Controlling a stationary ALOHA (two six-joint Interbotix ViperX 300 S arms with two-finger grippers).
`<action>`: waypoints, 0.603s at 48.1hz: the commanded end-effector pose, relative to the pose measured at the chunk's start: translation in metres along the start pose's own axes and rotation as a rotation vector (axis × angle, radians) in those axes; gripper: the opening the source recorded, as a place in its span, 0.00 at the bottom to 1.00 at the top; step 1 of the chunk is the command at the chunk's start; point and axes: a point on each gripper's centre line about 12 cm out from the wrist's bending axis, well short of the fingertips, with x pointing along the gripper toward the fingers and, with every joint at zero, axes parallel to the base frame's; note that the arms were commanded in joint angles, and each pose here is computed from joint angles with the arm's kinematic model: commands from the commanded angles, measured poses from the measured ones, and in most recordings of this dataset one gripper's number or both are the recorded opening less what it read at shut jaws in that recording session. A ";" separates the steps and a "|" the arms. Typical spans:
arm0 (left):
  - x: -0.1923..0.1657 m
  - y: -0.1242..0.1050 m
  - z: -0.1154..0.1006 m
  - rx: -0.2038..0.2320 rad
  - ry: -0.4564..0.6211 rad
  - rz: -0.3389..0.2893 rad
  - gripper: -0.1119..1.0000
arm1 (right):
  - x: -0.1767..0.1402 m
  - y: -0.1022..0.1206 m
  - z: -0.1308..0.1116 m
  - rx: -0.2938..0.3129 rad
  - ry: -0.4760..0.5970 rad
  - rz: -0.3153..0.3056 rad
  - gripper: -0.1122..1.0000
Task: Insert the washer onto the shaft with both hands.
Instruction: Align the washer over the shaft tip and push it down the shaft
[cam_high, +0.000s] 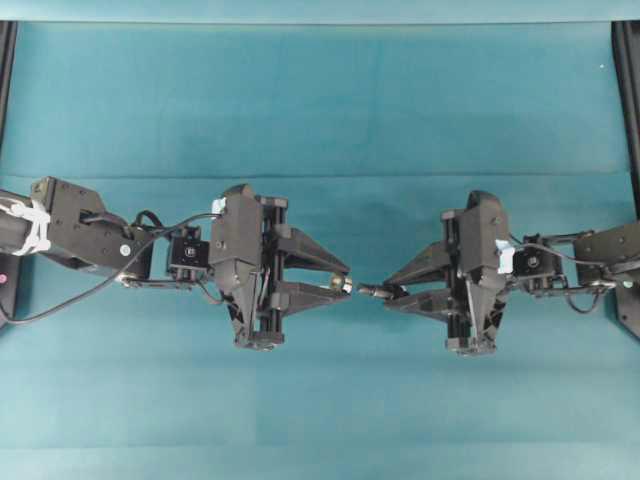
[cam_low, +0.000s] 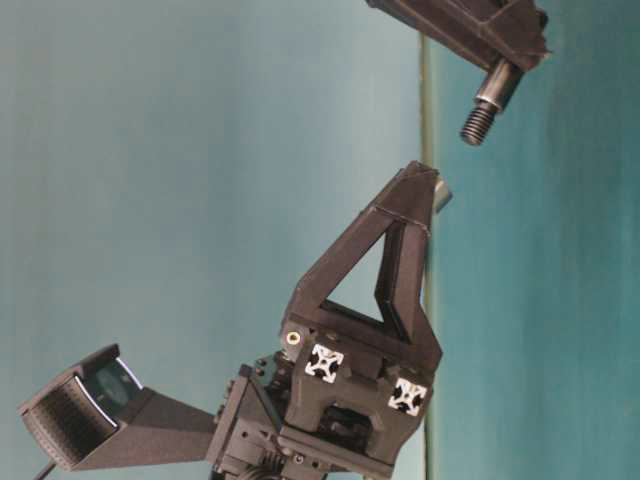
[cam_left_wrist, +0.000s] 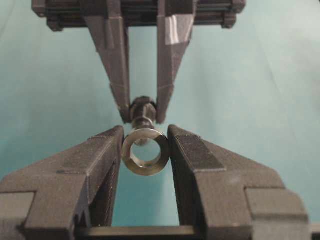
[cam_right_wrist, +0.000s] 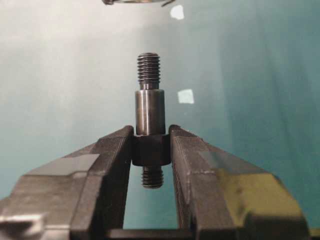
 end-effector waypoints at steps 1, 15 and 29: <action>0.002 -0.003 0.006 -0.002 -0.021 -0.008 0.44 | 0.002 0.004 0.009 0.006 -0.038 0.012 0.10; 0.007 -0.006 0.002 -0.001 -0.010 -0.015 0.44 | 0.004 0.004 0.010 0.034 -0.064 0.017 0.10; 0.009 -0.006 -0.001 -0.004 -0.001 -0.013 0.44 | 0.005 0.006 0.010 0.034 -0.062 0.020 0.10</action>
